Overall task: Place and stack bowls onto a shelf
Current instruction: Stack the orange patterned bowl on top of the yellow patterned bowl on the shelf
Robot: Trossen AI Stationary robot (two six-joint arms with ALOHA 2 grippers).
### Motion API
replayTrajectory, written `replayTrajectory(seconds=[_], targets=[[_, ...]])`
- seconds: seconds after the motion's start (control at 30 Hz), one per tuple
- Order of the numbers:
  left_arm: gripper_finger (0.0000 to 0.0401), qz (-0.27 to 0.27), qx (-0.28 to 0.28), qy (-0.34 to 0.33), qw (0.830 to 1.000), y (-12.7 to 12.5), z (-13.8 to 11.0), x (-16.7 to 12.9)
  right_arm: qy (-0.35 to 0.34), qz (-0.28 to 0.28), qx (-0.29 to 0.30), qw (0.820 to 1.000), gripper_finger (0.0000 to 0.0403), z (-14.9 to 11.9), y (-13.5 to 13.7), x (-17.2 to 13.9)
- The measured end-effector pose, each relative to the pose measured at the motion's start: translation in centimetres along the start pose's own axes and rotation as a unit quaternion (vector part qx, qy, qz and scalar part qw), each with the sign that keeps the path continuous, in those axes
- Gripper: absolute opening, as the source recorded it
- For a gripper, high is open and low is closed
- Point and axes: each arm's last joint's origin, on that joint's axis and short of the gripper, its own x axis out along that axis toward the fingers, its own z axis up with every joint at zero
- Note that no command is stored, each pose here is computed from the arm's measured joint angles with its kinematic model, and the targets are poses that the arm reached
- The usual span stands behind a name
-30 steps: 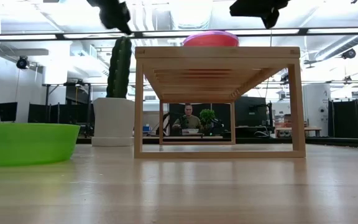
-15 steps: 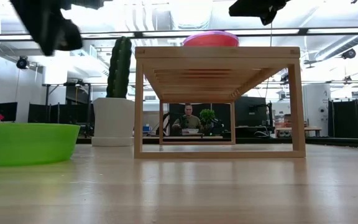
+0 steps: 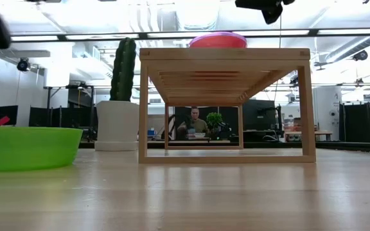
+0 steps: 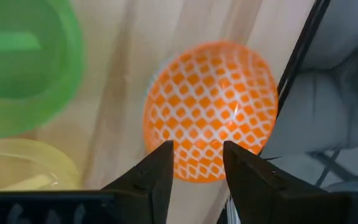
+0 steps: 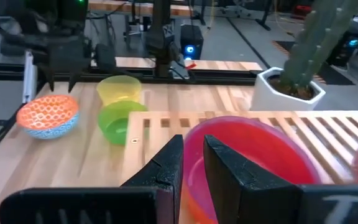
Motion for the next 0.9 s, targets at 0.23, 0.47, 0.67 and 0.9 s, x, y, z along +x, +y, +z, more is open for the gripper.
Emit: replayTrajectory(seconds=[0.23,0.47,0.67,0.9], targets=[[0.0146,0.054,0.011,0.038,0.998,-2.0,0.1,3.9,-0.006,0.021,-0.010,1.000,0.0053,0.1,0.6,-0.1],[0.0146,0.107,0.040,0.056,0.992,-2.8,0.4,3.9,-0.006,0.023,-0.012,1.000,0.0053,0.1,0.7,-0.1],[0.0146,0.156,0.065,0.010,0.986,-2.5,-0.2,3.1,-0.008,0.023,-0.016,1.000,0.0053,0.1,0.7,-0.1],[0.0146,0.155,0.073,0.001,0.985,-2.1,-0.5,4.2,-0.008,0.023,-0.016,1.000,0.0053,0.1,0.7,-0.1]])
